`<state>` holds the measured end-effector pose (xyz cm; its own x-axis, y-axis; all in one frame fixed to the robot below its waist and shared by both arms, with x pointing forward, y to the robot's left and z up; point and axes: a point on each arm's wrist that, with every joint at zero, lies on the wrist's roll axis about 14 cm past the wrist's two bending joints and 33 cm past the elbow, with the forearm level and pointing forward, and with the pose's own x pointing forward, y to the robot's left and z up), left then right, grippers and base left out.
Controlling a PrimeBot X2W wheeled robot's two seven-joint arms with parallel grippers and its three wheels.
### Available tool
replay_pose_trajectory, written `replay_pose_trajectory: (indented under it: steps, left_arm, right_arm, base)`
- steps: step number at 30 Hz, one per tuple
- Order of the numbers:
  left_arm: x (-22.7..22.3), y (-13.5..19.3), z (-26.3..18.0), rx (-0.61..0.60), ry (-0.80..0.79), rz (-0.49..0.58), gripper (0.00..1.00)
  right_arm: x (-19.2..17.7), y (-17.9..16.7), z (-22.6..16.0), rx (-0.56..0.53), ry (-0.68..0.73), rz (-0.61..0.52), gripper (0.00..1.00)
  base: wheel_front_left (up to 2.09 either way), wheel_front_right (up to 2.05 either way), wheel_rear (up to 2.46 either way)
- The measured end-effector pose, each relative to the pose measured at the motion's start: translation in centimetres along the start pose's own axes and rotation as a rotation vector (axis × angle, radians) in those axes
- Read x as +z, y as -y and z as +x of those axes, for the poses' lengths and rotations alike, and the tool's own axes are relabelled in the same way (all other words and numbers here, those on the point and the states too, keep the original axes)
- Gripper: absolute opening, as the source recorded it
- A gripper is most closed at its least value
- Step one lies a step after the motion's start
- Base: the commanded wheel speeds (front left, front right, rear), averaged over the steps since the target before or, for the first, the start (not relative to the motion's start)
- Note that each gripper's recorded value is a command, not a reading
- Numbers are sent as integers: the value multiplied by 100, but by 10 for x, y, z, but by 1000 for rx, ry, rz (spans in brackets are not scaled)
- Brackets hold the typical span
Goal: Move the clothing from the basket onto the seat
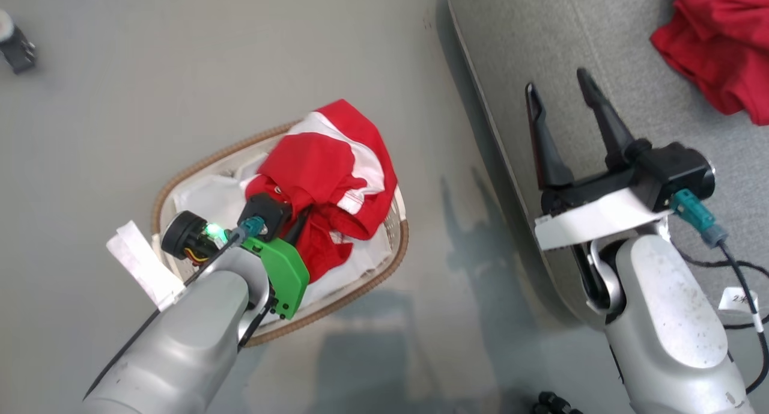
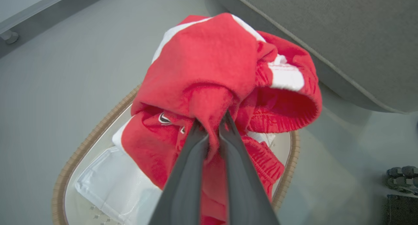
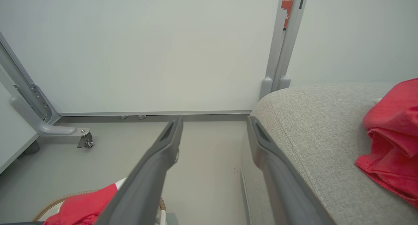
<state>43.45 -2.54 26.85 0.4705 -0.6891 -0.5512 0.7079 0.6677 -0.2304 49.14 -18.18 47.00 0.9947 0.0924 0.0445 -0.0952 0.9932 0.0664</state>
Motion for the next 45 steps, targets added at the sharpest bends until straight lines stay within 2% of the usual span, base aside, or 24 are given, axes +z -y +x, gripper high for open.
replay_pose_trajectory:
  steps: [7, 14, 25, 35, 41, 45]
  left_arm:
    - [39, 7, -34, 41, 131, 16, 0]
    - [85, 15, -70, 106, 309, -34, 0]
    - [143, 25, -138, 205, 575, -38, 0]
    - [197, 46, -193, 221, 830, -65, 0]
    - [208, 57, -208, 214, 894, -79, 0]
    - [209, 60, -211, 211, 903, -82, 0]
  right_arm:
    - [16, -12, -19, 18, 15, 9, 100]
    - [28, -22, -39, 28, 26, 30, 100]
    - [38, -34, -71, 37, 37, 65, 100]
    - [39, -39, -93, 37, 36, 81, 100]
    - [38, -43, -102, 45, 29, 86, 100]
    - [41, -61, -101, 104, 35, 56, 100]
  base:
    - [0, 0, 0]
    - [0, 0, 0]
    - [0, 0, 0]
    - [0, 0, 0]
    - [0, 0, 0]
    - [0, 0, 0]
